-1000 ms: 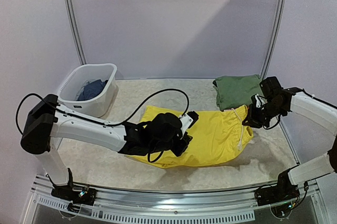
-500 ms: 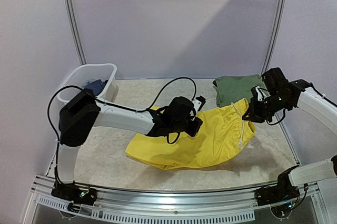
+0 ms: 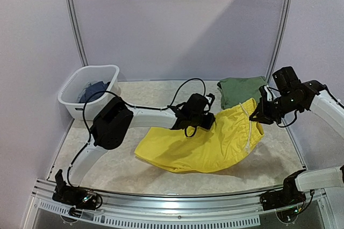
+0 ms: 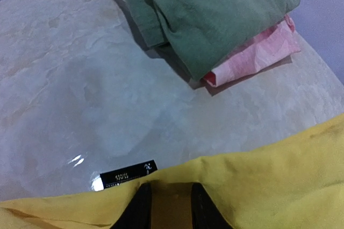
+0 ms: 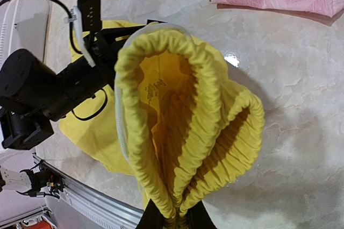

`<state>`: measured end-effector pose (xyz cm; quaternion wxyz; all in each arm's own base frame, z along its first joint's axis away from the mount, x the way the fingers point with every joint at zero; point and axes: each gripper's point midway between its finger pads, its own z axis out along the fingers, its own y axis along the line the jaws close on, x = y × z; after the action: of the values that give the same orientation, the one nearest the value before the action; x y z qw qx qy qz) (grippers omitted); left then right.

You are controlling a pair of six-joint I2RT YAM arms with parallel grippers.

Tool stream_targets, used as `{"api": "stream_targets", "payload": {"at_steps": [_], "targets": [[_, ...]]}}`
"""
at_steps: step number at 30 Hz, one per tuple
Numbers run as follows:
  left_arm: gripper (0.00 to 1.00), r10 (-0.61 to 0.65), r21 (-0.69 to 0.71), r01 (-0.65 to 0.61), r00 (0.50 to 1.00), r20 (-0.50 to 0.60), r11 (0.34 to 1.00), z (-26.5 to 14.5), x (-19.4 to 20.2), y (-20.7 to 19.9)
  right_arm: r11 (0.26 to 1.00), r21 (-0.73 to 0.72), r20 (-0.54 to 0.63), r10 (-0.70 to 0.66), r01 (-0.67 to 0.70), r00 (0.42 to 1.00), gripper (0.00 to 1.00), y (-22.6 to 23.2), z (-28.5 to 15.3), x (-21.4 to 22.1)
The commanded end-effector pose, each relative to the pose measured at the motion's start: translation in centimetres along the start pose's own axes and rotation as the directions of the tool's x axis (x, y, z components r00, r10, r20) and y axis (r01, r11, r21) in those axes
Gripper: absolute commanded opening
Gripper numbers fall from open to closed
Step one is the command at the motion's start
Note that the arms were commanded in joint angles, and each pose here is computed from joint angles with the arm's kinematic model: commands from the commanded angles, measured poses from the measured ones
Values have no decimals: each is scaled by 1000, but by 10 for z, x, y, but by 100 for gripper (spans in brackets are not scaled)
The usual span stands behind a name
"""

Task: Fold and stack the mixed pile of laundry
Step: Fold the rectangle-folded shorts at the center of the board.

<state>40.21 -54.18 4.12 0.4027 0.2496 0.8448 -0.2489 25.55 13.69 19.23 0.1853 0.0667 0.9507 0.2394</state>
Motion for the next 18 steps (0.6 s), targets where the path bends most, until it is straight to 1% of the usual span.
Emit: {"api": "stream_targets", "payload": {"at_steps": [1, 3, 6, 7, 11, 13, 15, 18], "targets": [[26, -35, 26, 37, 995, -96, 999, 23, 25, 5, 992, -118, 46, -41, 46, 998, 0, 30, -21, -9], [26, -31, 37, 35, 995, -97, 999, 21, 26, 3, 989, -139, 56, -37, 44, 998, 0, 36, -23, -13], [27, -20, 45, 23, 996, -83, 999, 3, 16, 1, 988, -153, 72, -26, 37, 997, 0, 40, -23, -20], [28, -17, 54, 20, 998, -56, 998, -10, 1, -2, 987, -156, 79, -22, 35, 997, 0, 42, -23, -22], [33, 5, 62, -4, 1000, -23, 998, -53, -21, -5, 988, -155, 83, -8, 21, 997, 0, 43, -18, -29], [36, 10, 79, -12, 999, 32, 997, -77, -41, -10, 990, -142, 75, 2, 9, 997, 0, 42, -13, -32], [39, 13, 78, -18, 998, 55, 997, -98, -52, -9, 991, -136, 70, 5, 4, 998, 0, 42, -10, -34], [44, 21, 63, -25, 998, 61, 998, -125, -57, -5, 991, -132, 66, 1, 7, 998, 0, 48, -6, -37]]}}
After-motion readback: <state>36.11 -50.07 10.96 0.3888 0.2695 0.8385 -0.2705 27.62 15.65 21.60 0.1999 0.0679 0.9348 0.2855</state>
